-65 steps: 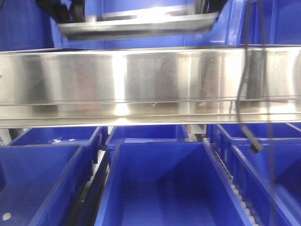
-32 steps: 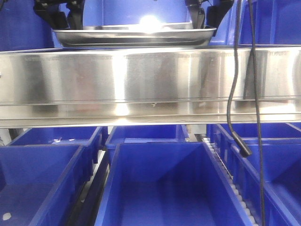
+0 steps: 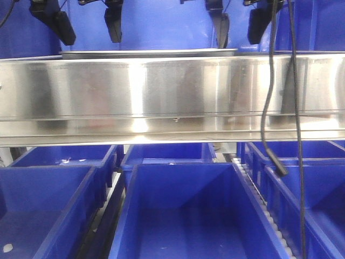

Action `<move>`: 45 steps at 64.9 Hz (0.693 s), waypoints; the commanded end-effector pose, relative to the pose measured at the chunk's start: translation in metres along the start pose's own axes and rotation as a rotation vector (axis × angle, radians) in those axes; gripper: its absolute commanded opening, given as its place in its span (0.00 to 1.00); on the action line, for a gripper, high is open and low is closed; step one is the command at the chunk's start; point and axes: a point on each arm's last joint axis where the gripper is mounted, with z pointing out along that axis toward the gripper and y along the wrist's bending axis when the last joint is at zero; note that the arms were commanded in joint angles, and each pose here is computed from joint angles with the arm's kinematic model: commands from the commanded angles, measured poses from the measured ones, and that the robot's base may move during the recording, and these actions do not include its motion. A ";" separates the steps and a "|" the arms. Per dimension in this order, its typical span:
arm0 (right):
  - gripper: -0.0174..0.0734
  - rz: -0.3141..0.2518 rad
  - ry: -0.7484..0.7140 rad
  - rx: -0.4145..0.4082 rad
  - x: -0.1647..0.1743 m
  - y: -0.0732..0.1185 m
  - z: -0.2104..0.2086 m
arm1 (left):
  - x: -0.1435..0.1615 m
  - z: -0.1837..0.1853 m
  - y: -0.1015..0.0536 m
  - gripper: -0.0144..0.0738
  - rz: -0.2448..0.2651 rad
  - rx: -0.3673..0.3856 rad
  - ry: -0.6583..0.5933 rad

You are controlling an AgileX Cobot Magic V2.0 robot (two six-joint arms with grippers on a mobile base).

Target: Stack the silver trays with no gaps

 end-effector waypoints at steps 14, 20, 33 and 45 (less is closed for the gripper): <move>0.41 0.002 -0.201 -0.100 -0.028 -0.006 -0.065 | -0.020 -0.067 0.007 0.47 -0.026 0.061 -0.178; 0.30 0.004 -0.253 -0.143 -0.032 -0.008 -0.087 | -0.023 -0.089 0.012 0.28 -0.030 0.084 -0.233; 0.11 0.006 -0.332 -0.222 -0.031 -0.017 -0.128 | -0.017 -0.117 0.021 0.17 0.001 0.088 -0.249; 0.10 -0.061 -0.375 -0.238 -0.026 -0.024 -0.148 | -0.011 -0.138 0.023 0.17 -0.020 0.153 -0.256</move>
